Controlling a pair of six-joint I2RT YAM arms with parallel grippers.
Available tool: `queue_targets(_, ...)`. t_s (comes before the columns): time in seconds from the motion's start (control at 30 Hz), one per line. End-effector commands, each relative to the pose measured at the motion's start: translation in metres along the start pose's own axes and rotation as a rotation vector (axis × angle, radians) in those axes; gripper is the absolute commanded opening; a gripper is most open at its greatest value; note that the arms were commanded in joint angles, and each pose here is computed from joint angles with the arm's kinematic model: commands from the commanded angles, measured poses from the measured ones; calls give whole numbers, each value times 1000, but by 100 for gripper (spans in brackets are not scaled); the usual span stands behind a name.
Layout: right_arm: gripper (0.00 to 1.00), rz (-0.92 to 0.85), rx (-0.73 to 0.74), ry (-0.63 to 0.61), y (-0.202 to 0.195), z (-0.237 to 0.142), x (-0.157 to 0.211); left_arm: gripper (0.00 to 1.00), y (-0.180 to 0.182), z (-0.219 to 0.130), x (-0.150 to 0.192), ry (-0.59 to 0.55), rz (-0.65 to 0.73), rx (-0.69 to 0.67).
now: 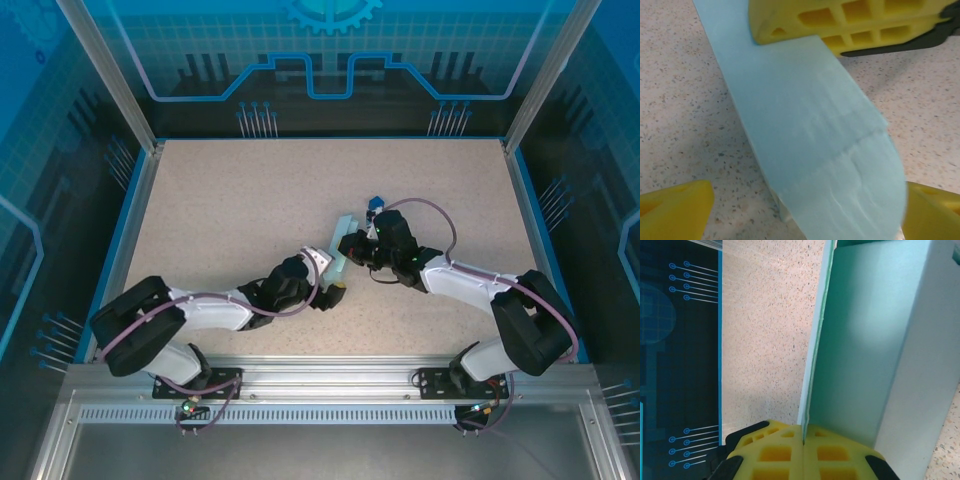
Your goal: Fold the paper box
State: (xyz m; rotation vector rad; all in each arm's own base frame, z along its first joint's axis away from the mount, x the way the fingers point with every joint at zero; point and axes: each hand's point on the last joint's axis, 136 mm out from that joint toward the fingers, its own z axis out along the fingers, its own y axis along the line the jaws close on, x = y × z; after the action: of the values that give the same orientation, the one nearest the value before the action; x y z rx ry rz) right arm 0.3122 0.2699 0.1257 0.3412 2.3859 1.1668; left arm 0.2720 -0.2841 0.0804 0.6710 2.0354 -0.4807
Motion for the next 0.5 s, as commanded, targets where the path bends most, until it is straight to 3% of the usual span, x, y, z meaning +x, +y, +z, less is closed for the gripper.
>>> queue_targets(0.0, 6, 5, 95, -3, -23, 2, 5, 92, -2, 6, -38, -144, 40, -31)
queue_targets(0.3, 6, 13, 96, -10, -25, 0, 4, 77, -1, 14, -40, -179, 35, -42)
queue_targets(0.47, 7, 15, 93, -20, -23, -2, 1, 63, 1, 18, -37, -177, 37, -48)
